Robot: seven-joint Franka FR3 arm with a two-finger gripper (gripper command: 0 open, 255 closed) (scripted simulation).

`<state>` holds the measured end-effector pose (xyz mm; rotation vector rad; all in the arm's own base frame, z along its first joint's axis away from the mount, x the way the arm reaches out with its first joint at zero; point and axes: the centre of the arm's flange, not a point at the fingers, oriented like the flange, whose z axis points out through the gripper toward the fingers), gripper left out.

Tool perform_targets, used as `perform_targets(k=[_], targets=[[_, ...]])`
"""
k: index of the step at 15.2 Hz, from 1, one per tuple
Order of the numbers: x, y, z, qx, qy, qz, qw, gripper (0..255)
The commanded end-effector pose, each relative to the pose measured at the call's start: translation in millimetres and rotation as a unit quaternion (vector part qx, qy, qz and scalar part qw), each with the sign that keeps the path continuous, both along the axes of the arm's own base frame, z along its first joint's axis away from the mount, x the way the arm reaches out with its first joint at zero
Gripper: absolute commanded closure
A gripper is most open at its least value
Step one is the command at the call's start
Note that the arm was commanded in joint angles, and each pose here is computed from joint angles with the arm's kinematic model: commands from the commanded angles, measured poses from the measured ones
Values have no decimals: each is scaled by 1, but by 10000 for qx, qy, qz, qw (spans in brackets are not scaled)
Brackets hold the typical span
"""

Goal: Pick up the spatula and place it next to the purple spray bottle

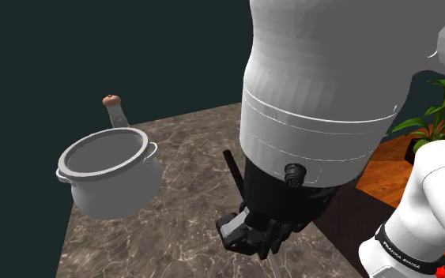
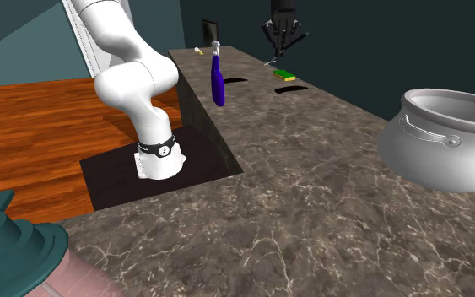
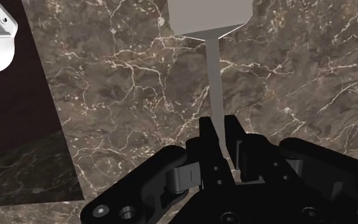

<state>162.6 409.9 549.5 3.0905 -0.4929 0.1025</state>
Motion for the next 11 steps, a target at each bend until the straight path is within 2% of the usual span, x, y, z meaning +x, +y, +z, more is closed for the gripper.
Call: perform_targets(k=[1,11], targets=[[0,0,-11,2,-2,0,10000,255],[0,0,-64,2,-2,0,10000,255]])
